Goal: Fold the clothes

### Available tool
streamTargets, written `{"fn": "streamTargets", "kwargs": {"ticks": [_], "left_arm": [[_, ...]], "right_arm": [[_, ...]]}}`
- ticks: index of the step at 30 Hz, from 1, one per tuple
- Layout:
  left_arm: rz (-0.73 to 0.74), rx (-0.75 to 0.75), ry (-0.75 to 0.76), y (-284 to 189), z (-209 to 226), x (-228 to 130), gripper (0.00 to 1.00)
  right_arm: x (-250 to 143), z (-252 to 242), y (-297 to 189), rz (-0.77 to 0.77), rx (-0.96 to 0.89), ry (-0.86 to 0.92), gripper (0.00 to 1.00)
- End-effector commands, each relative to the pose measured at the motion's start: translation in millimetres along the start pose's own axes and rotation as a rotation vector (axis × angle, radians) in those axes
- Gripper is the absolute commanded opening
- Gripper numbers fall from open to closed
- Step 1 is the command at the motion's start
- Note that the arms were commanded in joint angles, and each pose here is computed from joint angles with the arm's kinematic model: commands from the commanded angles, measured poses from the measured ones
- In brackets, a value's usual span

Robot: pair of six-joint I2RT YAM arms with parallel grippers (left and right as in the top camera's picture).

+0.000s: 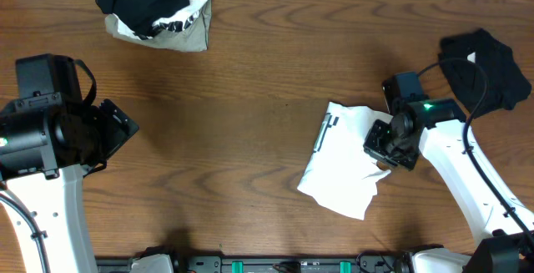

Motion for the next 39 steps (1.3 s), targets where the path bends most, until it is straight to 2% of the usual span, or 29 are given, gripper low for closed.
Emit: {"fn": "streamTargets", "kwargs": {"ticks": [1, 2, 3, 7, 14, 20, 29, 39], "left_arm": [[0.007, 0.022, 0.010, 2.8, 2.8, 0.5, 0.98], [0.007, 0.022, 0.010, 2.8, 2.8, 0.5, 0.98], [0.007, 0.022, 0.011, 2.8, 2.9, 0.3, 0.98], [0.009, 0.023, 0.011, 2.8, 3.0, 0.0, 0.98], [0.010, 0.024, 0.011, 2.8, 3.1, -0.2, 0.98], [0.012, 0.025, 0.012, 2.8, 3.3, -0.7, 0.98], [0.012, 0.024, 0.012, 2.8, 3.3, -0.5, 0.98], [0.012, 0.025, 0.012, 2.8, 3.3, -0.6, 0.98]], "right_arm": [[5.3, -4.3, -2.3, -0.033, -0.037, -0.046, 0.44], [5.2, -4.6, -2.3, -0.032, -0.040, -0.056, 0.60], [4.8, -5.1, -2.3, -0.031, -0.042, -0.060, 0.62], [2.3, -7.9, -1.9, -0.018, -0.056, -0.061, 0.63], [-7.2, -14.4, 19.1, 0.028, -0.051, -0.045, 0.52], [-15.3, 7.5, 38.1, 0.099, 0.142, -0.045, 0.42], [-20.1, 10.5, 45.2, 0.128, 0.186, -0.036, 0.40], [-16.1, 33.2, 39.8, 0.133, 0.329, -0.055, 0.36]]}}
Point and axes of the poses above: each gripper's point midway between its finger pads, its own y axis out along the fingers, its own z axis along the line the jaws close on, x = y × z, the point moved 5 cm from there along -y, back along the fingers, and after that the axes turned 10 degrees about y, right-handed, at the moved point
